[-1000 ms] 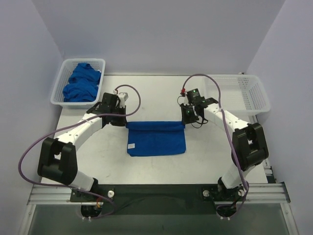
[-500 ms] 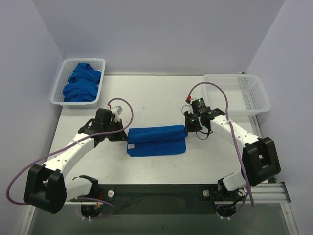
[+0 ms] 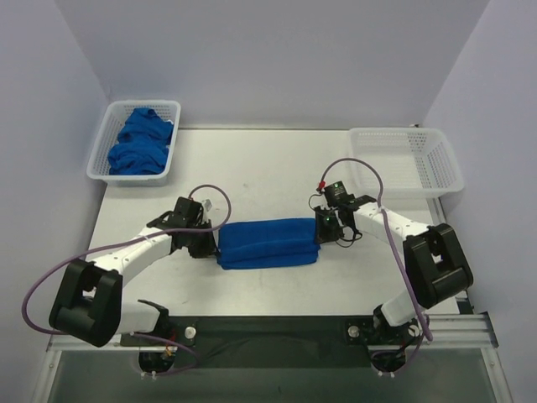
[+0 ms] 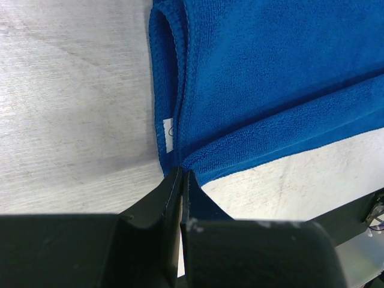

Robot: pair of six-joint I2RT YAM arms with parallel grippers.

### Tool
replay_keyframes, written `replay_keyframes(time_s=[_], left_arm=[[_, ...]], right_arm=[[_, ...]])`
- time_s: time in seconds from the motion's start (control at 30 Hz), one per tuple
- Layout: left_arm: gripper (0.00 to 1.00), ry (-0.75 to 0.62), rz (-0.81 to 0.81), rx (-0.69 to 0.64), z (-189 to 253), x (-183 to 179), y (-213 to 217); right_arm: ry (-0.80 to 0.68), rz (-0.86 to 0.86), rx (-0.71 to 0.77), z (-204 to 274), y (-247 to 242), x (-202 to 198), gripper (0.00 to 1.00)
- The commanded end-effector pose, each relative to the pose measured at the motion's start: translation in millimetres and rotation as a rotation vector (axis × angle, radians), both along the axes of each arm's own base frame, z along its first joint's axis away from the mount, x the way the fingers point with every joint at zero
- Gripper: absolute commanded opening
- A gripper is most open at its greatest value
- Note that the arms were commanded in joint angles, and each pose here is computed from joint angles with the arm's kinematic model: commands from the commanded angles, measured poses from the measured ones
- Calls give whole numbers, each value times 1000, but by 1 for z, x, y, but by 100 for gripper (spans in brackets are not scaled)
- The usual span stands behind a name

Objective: Fold and stack the towels
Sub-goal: Fold the towel

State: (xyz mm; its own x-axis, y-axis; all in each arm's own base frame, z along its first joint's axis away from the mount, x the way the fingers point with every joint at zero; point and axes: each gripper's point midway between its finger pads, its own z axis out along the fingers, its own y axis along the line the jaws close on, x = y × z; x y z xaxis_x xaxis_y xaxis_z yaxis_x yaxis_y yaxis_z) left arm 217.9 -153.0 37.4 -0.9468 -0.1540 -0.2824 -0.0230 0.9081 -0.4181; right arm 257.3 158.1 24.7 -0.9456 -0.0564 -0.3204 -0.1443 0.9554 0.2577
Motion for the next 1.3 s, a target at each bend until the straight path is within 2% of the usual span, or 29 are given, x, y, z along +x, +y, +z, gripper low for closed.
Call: replay_keyframes(time_s=[0.0, 0.5, 0.9, 1.03, 1.2, 1.23, 1.27], left_arm=[[0, -65, 29, 9, 9, 19, 0], [0, -180, 29, 28, 64, 38, 3], [0, -93, 35, 110, 26, 23, 17], [0, -21, 1, 95, 11, 14, 11], [2, 1, -17, 75, 5, 3, 6], [4, -6, -21, 66, 7, 2, 5], [7, -5, -19, 62, 8, 0, 5]], right_arm=[[-2, -2, -7, 0, -1, -1, 0], [-92, -3, 52, 57, 4, 2, 0], [46, -3, 17, 15, 7, -29, 0], [80, -5, -24, -5, 0, -35, 0], [91, 13, -48, -12, -5, -38, 0], [92, 22, -38, -11, -2, -38, 1], [90, 29, -30, -9, -1, -39, 7]])
